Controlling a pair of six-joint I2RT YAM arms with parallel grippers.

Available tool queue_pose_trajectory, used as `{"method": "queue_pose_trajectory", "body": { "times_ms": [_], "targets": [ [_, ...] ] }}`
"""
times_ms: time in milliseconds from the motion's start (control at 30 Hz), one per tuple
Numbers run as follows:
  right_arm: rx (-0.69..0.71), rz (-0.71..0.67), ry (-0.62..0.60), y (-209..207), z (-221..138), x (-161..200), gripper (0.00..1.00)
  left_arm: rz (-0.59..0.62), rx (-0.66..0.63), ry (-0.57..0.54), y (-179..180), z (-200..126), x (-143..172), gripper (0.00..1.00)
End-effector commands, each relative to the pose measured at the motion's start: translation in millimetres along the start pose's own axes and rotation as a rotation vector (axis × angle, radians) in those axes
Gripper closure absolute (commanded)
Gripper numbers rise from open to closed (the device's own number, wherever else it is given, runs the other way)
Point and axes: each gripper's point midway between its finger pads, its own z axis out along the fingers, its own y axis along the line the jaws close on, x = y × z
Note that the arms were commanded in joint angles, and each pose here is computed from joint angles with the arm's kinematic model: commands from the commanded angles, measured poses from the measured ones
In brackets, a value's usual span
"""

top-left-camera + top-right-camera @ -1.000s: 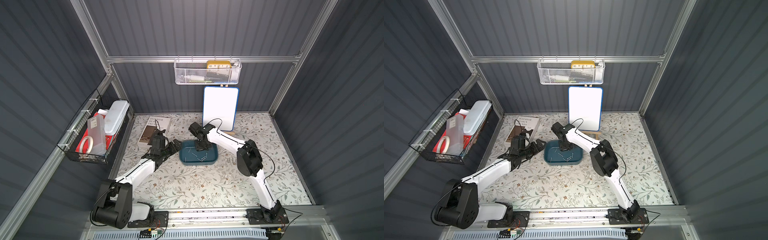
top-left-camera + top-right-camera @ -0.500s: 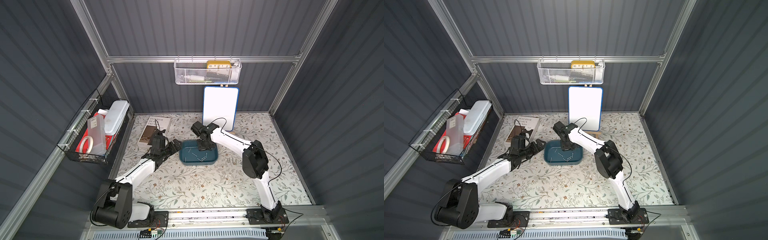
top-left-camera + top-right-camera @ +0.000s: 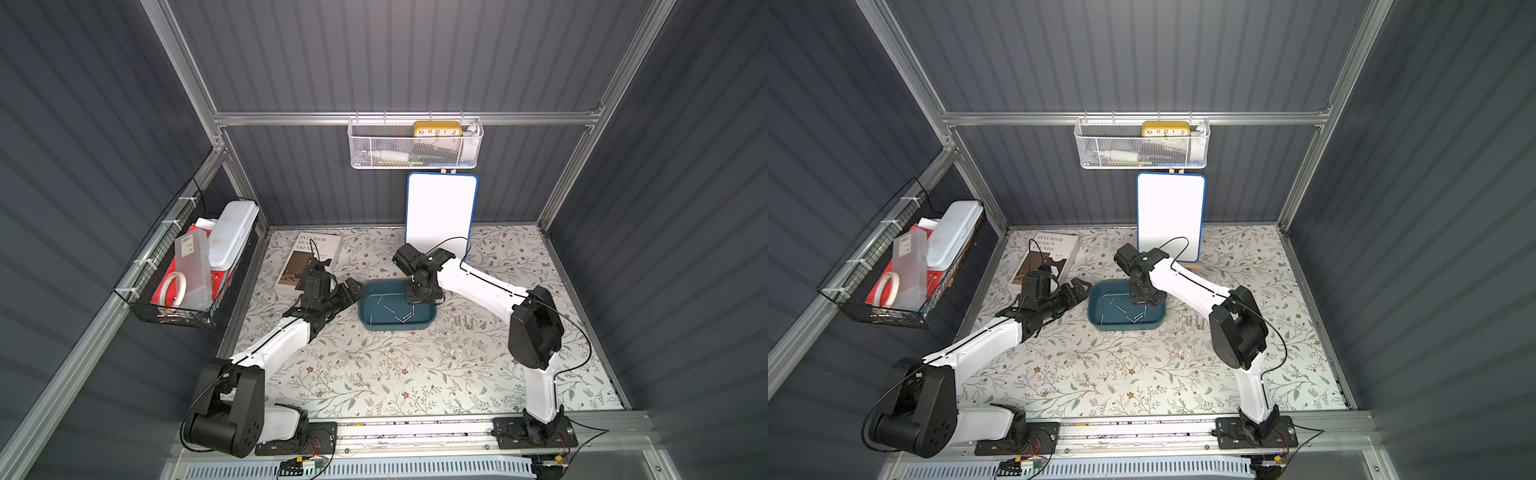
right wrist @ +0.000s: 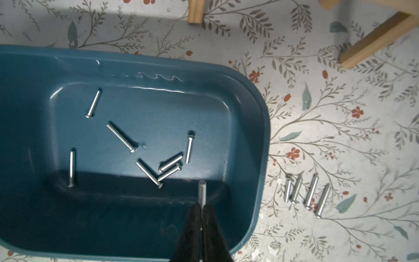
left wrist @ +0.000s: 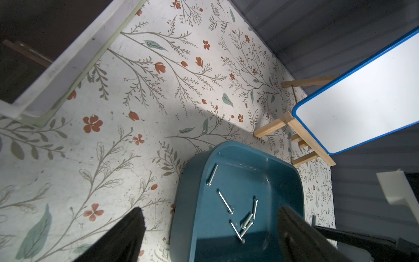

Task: Take out the screws from the storage box
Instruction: Place the screw at the center of the board.

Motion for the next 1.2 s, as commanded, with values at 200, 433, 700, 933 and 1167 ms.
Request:
{"method": "queue_pose_trajectory", "body": {
  "times_ms": [200, 433, 700, 933, 1167],
  "targets": [
    [0.049, 0.055, -0.052, -32.0, -18.7, 10.2, 0.94, 0.044, 0.033, -0.034, -14.9, -5.9, -12.6, 0.06],
    [0.038, 0.121, -0.036, -63.7, -21.6, 22.2, 0.93, 0.053, 0.035, -0.019, -14.4, 0.0, -11.0, 0.06],
    [0.025, 0.154, 0.058, -76.2, 17.1, 42.9, 0.93, 0.068, 0.047, -0.009, -15.8, 5.6, -10.5, 0.06],
    [0.039, 0.156, 0.114, -82.7, 47.9, 58.5, 0.92, 0.082, 0.021, 0.014, -7.8, 14.0, -6.0, 0.06],
    [0.044, 0.160, 0.156, -89.0, 66.6, 68.4, 0.89, 0.075, 0.018, 0.014, -8.8, 16.9, -8.5, 0.06]
  ]
}}
